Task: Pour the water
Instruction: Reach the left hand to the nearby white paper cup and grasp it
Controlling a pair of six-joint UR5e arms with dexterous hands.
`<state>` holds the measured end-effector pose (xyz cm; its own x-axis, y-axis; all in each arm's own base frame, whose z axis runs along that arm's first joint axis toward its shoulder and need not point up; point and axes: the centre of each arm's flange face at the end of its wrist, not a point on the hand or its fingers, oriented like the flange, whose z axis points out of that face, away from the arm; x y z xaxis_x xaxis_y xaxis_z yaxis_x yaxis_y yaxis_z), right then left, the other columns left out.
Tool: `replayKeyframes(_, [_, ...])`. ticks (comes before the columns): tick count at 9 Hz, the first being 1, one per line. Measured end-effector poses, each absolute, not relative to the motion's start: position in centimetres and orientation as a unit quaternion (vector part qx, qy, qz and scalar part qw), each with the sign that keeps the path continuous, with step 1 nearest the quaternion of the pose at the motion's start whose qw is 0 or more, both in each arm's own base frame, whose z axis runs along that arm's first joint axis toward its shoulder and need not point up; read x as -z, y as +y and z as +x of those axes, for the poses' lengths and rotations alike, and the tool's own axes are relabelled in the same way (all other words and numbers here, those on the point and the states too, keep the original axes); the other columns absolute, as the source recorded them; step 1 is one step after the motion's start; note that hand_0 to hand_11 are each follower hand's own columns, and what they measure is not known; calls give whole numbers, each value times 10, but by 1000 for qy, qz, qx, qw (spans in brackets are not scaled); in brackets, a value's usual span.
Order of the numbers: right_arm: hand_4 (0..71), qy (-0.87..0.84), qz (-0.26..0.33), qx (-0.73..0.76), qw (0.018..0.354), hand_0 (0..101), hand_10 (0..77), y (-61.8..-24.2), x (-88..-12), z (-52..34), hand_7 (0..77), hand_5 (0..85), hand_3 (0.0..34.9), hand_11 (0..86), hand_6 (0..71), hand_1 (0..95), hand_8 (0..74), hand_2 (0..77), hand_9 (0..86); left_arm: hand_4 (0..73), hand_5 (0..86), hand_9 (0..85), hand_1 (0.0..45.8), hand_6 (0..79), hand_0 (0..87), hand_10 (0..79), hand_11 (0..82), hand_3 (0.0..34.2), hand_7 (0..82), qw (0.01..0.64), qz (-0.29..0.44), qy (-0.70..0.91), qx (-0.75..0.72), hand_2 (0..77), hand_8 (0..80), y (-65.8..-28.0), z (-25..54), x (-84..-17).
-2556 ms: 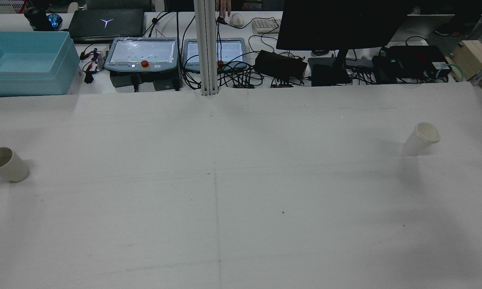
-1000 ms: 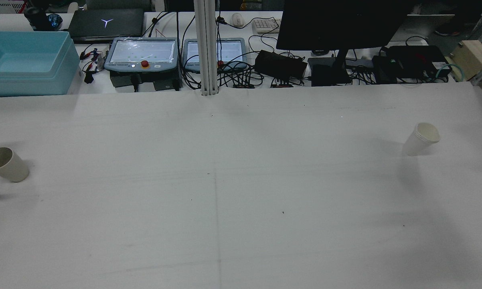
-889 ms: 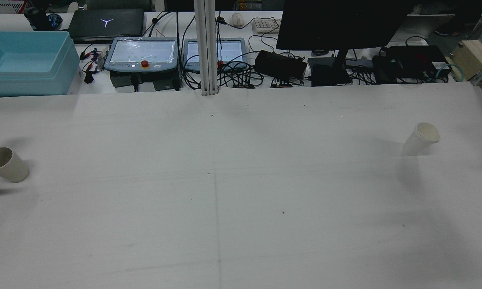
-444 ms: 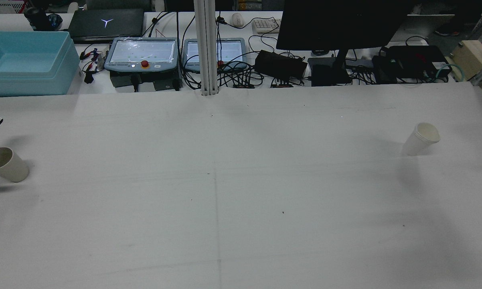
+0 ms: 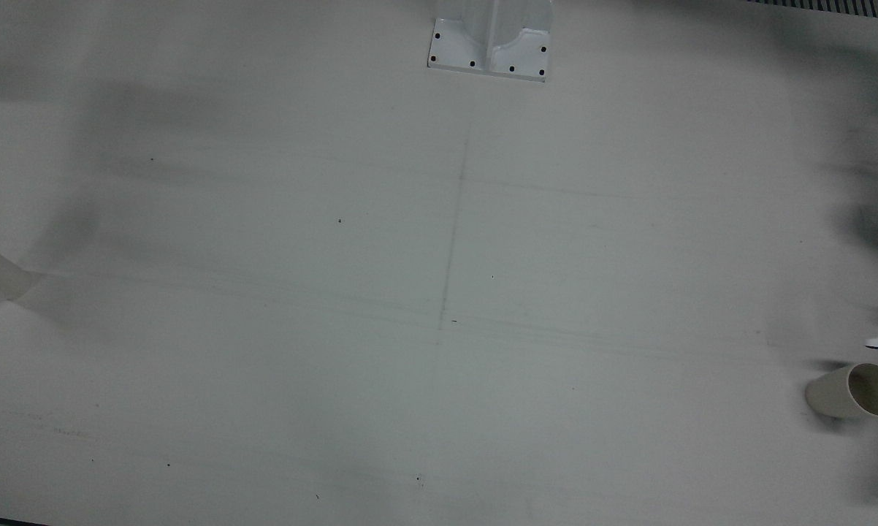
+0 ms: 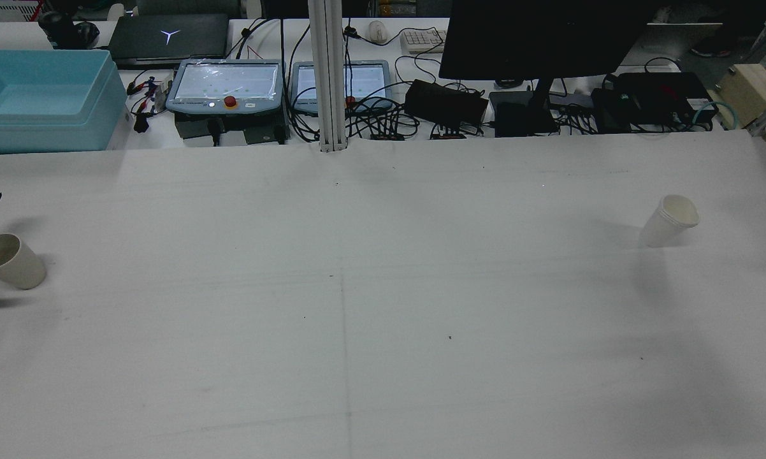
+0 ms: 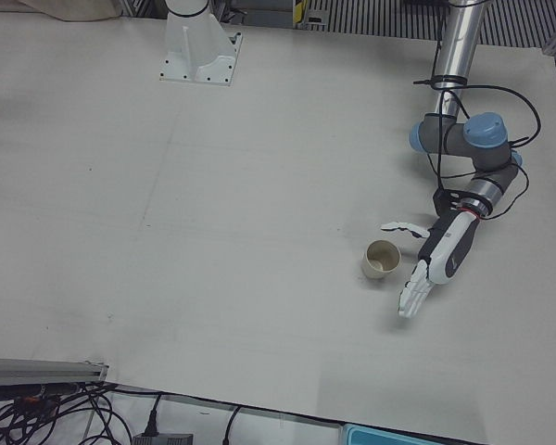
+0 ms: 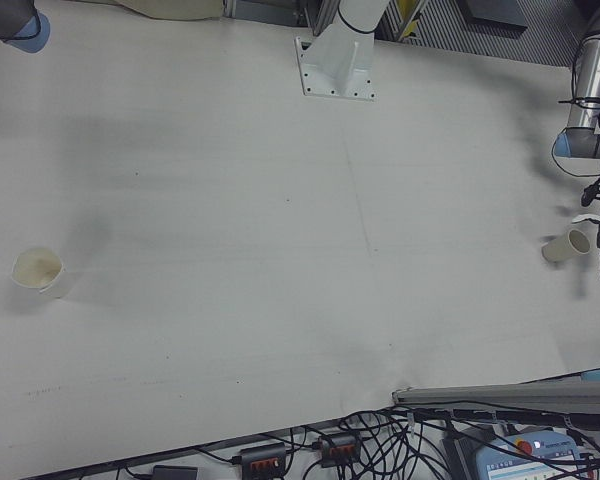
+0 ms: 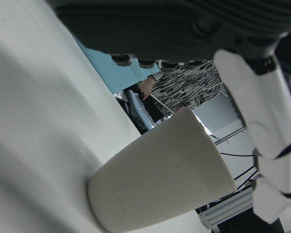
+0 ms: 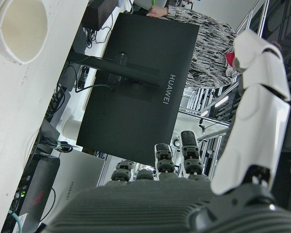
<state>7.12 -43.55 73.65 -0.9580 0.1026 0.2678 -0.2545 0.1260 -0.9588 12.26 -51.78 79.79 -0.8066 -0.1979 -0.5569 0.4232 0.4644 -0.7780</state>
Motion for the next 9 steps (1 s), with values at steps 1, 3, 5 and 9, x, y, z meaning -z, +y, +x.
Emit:
replayKeyframes(1, [54, -738, 53, -658, 136, 504, 44, -436, -736, 71, 136, 262, 0, 76, 93, 207, 5, 207, 16, 11, 0, 11, 136, 0, 420, 5, 11, 0, 33, 306, 72, 800, 511, 202, 5, -517, 125, -798])
replayKeyframes(3, [54, -739, 54, -657, 137, 503, 44, -436, -735, 71, 136, 262, 0, 76, 93, 207, 5, 207, 16, 11, 0, 16, 136, 0, 420, 5, 11, 0, 33, 314, 68, 802, 504, 202, 0, -516, 140, -796])
replayKeyframes(5, [54, -739, 55, -657, 137, 503, 38, -436, -735, 72, 136, 262, 0, 76, 93, 202, 5, 207, 16, 11, 0, 11, 153, 5, 439, 5, 11, 0, 33, 315, 65, 804, 501, 196, 5, -519, 148, -792])
replayKeyframes(9, [38, -739, 55, -657, 137, 505, 44, -436, -735, 72, 125, 262, 0, 76, 87, 207, 5, 207, 16, 22, 0, 11, 153, 5, 441, 5, 11, 0, 44, 314, 64, 805, 499, 213, 5, -528, 155, -784])
